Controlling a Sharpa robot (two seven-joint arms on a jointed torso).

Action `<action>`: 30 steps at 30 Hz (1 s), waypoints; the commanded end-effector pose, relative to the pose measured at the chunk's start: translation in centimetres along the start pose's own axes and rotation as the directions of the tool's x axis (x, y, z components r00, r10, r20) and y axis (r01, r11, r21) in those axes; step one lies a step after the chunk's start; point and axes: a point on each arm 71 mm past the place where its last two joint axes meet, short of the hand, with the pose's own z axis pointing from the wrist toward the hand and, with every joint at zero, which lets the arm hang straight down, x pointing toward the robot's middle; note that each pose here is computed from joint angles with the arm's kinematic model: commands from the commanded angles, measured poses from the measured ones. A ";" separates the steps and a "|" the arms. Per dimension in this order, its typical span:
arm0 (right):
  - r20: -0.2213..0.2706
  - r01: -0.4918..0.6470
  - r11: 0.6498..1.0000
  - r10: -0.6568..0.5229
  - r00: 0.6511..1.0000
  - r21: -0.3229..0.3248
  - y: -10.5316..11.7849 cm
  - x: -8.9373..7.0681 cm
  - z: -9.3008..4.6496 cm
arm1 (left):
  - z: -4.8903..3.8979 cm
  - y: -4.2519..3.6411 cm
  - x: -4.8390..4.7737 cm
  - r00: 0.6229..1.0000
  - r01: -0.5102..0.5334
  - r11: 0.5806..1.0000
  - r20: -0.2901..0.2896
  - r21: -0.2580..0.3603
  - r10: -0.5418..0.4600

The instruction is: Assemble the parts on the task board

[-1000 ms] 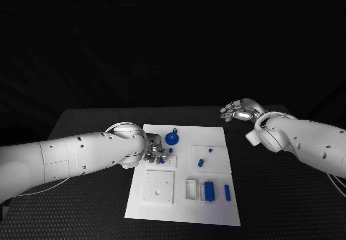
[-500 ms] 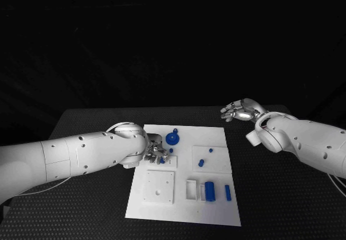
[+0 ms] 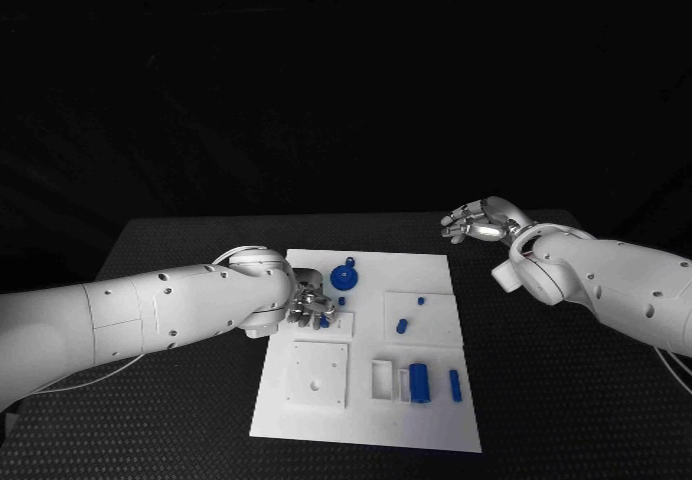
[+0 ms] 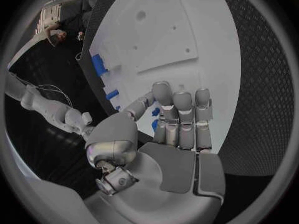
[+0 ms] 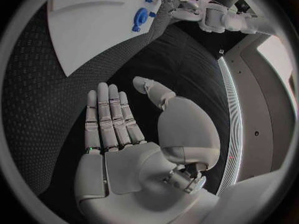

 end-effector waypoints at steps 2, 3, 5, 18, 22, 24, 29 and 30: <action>-0.014 -0.005 1.000 0.005 1.000 -0.005 0.1 0.2 0.0 | 0.12 -0.07 0.43 1.000 0.015 1.000 -0.022 -0.001 -0.015; -0.014 -0.005 1.000 0.005 1.000 -0.005 0.1 0.2 0.0 | 0.12 -0.05 0.41 1.000 0.016 1.000 -0.020 -0.002 -0.016; -0.015 -0.005 1.000 0.005 1.000 -0.005 0.1 0.1 0.0 | 0.13 0.04 0.36 1.000 0.018 1.000 -0.016 -0.005 -0.018; -0.014 -0.004 1.000 0.004 1.000 -0.003 0.0 0.1 0.0 | 0.10 0.43 0.11 1.000 0.023 1.000 0.010 -0.018 -0.023; -0.012 -0.004 1.000 0.004 1.000 -0.003 0.0 0.1 0.0 | 0.07 0.58 0.03 0.999 0.025 1.000 0.020 -0.017 -0.025; -0.012 -0.004 1.000 0.004 1.000 -0.002 0.0 0.0 0.0 | 0.06 0.65 -0.01 0.999 0.024 1.000 0.023 -0.018 -0.024; -0.012 -0.004 1.000 0.004 1.000 -0.002 0.0 0.0 0.0 | 0.02 0.83 -0.08 0.999 0.027 0.999 0.029 -0.017 -0.027; -0.012 -0.004 1.000 0.004 1.000 -0.002 0.0 0.0 0.0 | 0.01 0.86 -0.10 0.999 0.029 0.999 0.032 -0.015 -0.029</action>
